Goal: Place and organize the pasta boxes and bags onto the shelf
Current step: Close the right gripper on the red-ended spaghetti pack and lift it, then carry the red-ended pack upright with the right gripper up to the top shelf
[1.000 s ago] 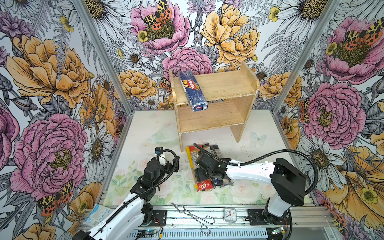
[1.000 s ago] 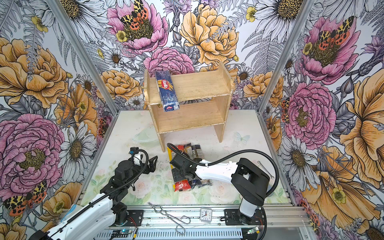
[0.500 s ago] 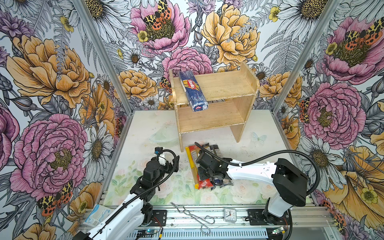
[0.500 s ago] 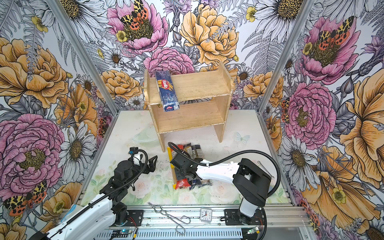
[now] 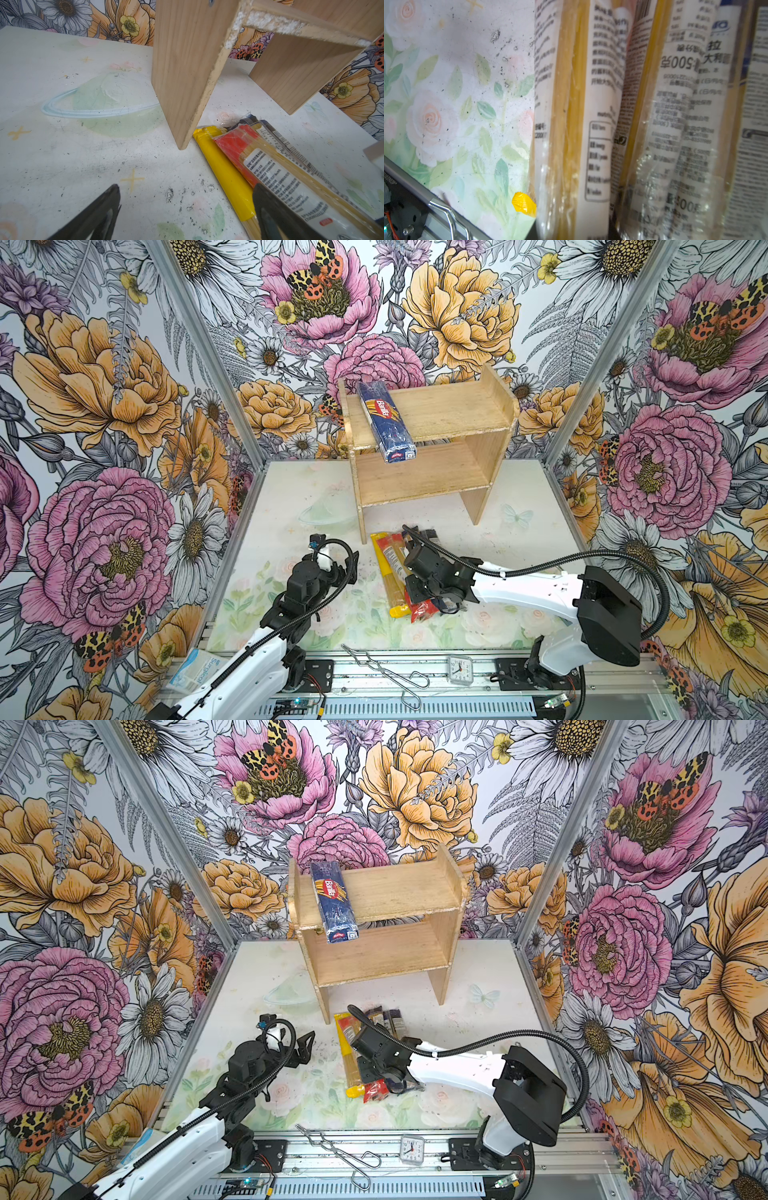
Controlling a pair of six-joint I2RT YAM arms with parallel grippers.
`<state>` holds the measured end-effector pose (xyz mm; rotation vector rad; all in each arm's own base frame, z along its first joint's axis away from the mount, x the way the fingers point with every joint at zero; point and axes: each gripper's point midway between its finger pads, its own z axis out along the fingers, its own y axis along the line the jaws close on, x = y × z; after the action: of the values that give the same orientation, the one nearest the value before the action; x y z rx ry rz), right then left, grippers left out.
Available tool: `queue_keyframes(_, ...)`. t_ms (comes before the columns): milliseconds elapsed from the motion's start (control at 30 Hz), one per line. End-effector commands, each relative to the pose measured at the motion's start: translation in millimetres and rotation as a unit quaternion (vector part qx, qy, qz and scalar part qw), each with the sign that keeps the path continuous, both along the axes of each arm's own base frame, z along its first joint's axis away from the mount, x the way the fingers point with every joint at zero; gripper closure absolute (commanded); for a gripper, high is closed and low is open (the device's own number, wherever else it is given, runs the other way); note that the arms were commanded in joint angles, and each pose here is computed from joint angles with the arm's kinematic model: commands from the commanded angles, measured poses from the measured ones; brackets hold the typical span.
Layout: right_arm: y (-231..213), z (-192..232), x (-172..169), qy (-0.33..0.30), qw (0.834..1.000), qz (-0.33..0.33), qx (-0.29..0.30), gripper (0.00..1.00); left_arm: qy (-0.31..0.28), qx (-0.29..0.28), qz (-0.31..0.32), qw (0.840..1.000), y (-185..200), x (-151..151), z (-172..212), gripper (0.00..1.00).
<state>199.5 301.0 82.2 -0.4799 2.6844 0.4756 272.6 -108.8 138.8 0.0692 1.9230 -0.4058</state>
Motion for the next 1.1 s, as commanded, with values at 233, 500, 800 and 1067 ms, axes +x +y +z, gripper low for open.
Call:
queue_keyframes(233,-34.6,50.2,12.6,-0.042,0.994,-0.035,0.090,1.00,-0.004,-0.007,-0.003,1.000,0.0,-0.9,-0.4,0.01)
queue_keyframes(500,-61.2,72.4,5.0,-0.059,0.992,-0.037,0.108,1.00,-0.004,-0.007,-0.003,1.000,-0.2,-0.7,-0.3,0.01)
queue_keyframes(800,-93.6,140.4,-15.1,-0.094,0.990,-0.010,0.104,1.00,-0.004,-0.008,-0.009,1.000,-2.3,-0.5,-0.7,0.01)
queue_keyframes(1067,-113.8,217.1,-26.2,-0.153,0.979,-0.007,0.135,1.00,-0.002,-0.008,-0.020,1.000,-7.0,0.9,-0.6,0.01)
